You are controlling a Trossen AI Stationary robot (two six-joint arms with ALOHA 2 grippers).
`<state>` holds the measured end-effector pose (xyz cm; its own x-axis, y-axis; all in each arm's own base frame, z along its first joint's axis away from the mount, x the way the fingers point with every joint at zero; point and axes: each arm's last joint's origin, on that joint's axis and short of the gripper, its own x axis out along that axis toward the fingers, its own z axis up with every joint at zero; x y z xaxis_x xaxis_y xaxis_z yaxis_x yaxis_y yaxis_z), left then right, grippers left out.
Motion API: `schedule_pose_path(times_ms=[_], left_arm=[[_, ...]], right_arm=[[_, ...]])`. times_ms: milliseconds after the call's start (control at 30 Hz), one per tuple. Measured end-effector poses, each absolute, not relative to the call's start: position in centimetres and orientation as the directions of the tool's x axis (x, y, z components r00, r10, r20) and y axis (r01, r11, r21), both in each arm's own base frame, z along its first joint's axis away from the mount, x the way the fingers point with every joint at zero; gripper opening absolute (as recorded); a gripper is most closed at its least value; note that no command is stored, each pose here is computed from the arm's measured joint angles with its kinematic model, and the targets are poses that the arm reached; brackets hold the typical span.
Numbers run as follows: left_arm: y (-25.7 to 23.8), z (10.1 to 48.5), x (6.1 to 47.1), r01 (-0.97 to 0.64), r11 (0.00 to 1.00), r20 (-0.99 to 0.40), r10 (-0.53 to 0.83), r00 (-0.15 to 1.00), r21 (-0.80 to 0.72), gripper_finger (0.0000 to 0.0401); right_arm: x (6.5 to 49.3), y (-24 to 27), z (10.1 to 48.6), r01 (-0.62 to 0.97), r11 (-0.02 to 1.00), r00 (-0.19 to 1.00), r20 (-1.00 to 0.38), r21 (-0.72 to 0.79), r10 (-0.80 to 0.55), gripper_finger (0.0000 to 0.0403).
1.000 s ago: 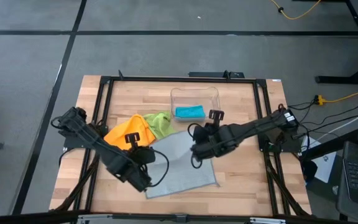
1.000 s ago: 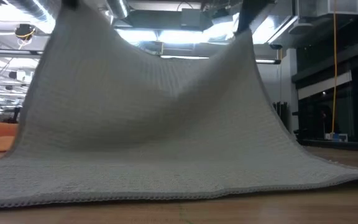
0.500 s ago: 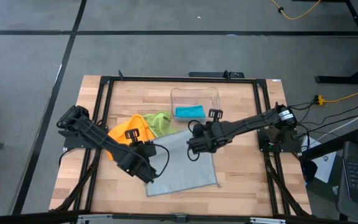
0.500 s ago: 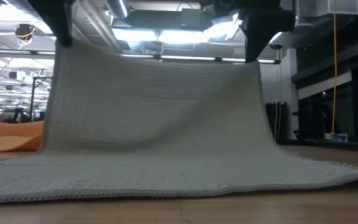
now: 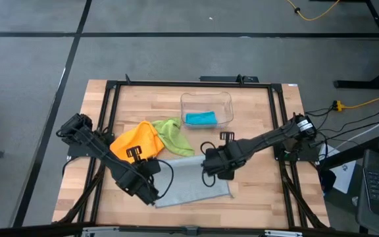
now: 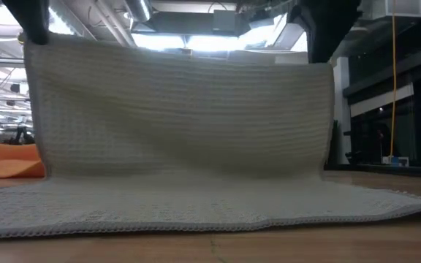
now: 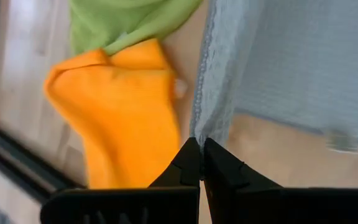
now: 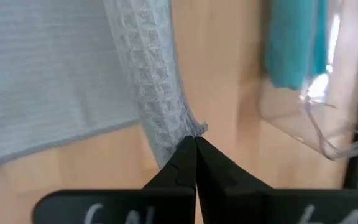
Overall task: Fold microfiber towels
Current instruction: Fold the gray towel
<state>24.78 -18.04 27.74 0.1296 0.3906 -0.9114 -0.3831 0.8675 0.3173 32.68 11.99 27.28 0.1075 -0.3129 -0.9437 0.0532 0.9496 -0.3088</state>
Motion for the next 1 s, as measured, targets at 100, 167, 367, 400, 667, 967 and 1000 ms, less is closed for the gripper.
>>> schedule_pose_path(times_ms=[100,167,367,400,667,967,1000], left_arm=[[-18.9,27.7,24.9,-0.386,0.886,-0.918,0.349,0.188,0.258,0.0],[-19.5,27.6,25.2,-0.389,0.895,-0.911,0.331,0.248,0.219,0.0],[-20.9,26.7,26.1,-0.383,0.909,-0.901,0.297,0.316,0.166,0.0],[-21.1,26.3,26.2,-0.378,0.91,-0.904,0.298,0.306,0.172,0.0],[-23.1,23.0,27.2,-0.353,0.918,-0.922,0.285,0.261,0.184,0.0],[-24.9,20.3,28.1,-0.336,0.935,-0.957,0.193,0.218,0.112,0.0],[-24.9,20.1,28.1,-0.339,0.934,-0.958,0.191,0.213,0.111,0.0001]], right_arm=[[32.5,13.0,27.3,0.052,0.954,0.137,-0.944,-0.296,-0.301,0.0],[32.4,13.6,27.3,0.048,0.956,0.151,-0.944,-0.291,-0.295,0.0],[31.7,15.2,27.3,0.073,0.958,0.169,-0.943,-0.277,-0.286,0.0],[31.6,15.5,27.1,0.074,0.959,0.175,-0.943,-0.273,-0.282,0.0],[30.1,17.2,23.3,0.096,0.963,0.144,-0.954,-0.251,-0.263,0.0],[29.0,19.2,19.5,0.119,0.987,0.173,-0.977,-0.107,-0.126,0.0],[29.0,19.5,19.4,0.114,0.989,0.185,-0.977,-0.091,-0.111,0.0]])
